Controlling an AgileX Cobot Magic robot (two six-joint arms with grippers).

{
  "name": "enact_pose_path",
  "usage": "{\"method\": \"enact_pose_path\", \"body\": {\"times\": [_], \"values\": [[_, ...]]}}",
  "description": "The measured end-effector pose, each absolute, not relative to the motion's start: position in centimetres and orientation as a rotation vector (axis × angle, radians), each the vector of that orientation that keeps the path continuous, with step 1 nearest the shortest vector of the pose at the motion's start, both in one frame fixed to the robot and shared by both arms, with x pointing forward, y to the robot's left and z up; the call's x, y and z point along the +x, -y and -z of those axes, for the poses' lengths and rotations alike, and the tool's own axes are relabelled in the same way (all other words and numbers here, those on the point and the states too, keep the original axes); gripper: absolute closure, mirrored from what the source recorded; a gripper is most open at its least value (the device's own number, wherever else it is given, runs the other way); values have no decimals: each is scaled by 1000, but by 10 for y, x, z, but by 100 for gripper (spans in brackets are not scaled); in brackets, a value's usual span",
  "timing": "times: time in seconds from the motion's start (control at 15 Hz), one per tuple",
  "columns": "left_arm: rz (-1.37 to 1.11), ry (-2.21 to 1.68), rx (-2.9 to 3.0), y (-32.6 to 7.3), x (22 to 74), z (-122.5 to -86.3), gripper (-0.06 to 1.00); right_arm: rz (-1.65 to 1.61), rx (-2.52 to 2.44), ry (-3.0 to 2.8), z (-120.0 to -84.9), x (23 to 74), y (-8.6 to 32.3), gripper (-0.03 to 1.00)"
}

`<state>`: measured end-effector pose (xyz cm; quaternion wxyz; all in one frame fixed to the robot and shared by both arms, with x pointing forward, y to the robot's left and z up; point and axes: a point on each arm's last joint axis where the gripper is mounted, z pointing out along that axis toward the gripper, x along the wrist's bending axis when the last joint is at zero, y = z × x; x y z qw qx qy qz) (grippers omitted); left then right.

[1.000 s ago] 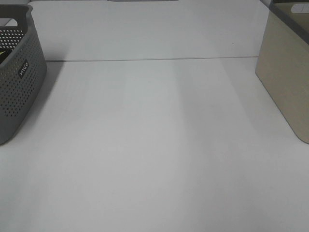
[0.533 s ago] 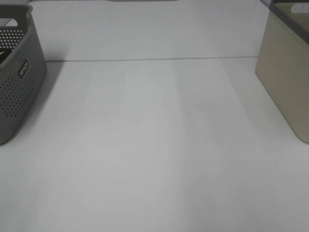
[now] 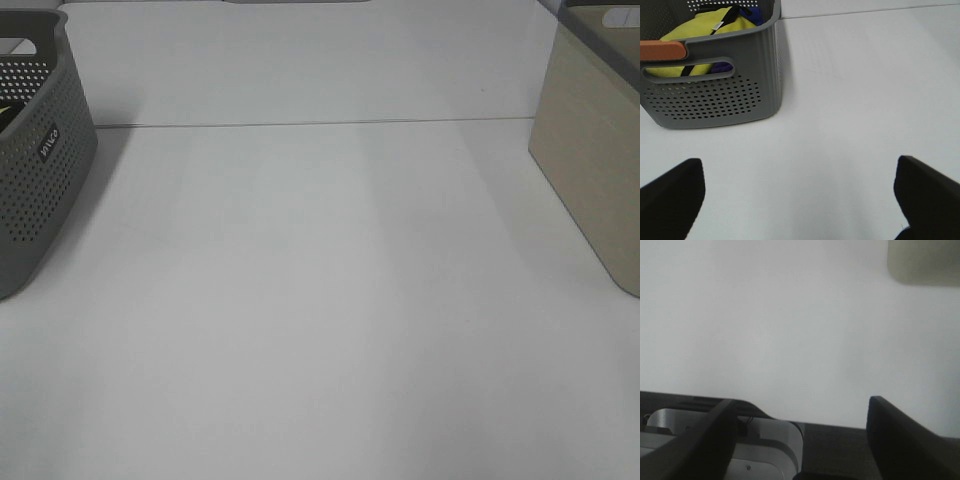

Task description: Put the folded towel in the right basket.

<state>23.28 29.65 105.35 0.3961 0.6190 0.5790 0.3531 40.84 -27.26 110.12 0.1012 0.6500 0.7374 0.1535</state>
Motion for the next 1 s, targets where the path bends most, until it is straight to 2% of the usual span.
{"method": "enact_pose_path", "body": {"times": [0.33,0.47,0.73,1.0], "values": [[-895,-1467,1569,-296,233,-1054,-3,-482,1903,-2161,-1057,329,283,28],[-895,-1467,1569,-296,233,-1054,-3,-663,1761,-2052,-1047,295,287,28],[-895,-1467,1569,-296,233,-1054,-3,-876,1552,-1925,-1058,269,288,28],[-895,-1467,1569,-296,233,-1054,-3,-937,1502,-1889,-1055,256,288,28]]}}
